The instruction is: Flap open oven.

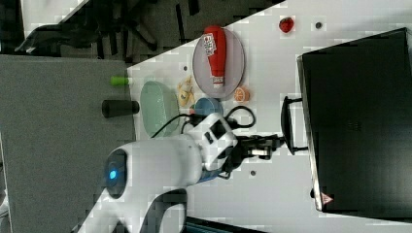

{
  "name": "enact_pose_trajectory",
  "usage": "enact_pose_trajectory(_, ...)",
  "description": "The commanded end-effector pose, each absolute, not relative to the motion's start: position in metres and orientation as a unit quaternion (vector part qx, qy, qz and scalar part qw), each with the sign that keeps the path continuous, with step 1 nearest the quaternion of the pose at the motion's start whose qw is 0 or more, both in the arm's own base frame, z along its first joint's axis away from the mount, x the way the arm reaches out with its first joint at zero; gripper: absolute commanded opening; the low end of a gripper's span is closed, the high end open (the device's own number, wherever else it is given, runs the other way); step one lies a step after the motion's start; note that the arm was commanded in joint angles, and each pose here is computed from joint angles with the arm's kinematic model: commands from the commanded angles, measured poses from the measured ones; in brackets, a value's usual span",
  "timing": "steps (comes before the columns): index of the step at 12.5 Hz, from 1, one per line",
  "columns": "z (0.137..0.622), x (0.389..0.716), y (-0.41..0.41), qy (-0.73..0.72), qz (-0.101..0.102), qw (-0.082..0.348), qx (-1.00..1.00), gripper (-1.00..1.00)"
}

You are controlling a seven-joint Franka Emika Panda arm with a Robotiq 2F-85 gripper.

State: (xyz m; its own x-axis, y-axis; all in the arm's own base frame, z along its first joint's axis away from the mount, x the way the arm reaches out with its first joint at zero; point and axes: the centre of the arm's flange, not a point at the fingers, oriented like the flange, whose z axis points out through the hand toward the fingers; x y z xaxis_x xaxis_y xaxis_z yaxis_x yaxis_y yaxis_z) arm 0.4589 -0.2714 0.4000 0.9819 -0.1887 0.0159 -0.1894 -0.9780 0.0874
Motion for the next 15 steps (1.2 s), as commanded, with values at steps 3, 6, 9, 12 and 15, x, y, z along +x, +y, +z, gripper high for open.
enact_pose_trajectory(3, 0.369, 0.470, -0.271, -0.052, -0.012, 0.052, 0.997, -0.65)
enact_pose_trajectory(6, 0.347, 0.481, -0.270, -0.043, -0.007, 0.065, 0.997, -0.65)
enact_pose_trajectory(9, 0.323, 0.488, -0.264, -0.042, -0.018, 0.064, 0.997, -0.65)
enact_pose_trajectory(12, 0.316, 0.491, -0.258, -0.034, -0.022, 0.065, 0.997, -0.65)
enact_pose_trajectory(15, 0.306, 0.501, -0.229, 0.003, -0.036, 0.075, 0.997, -0.65)
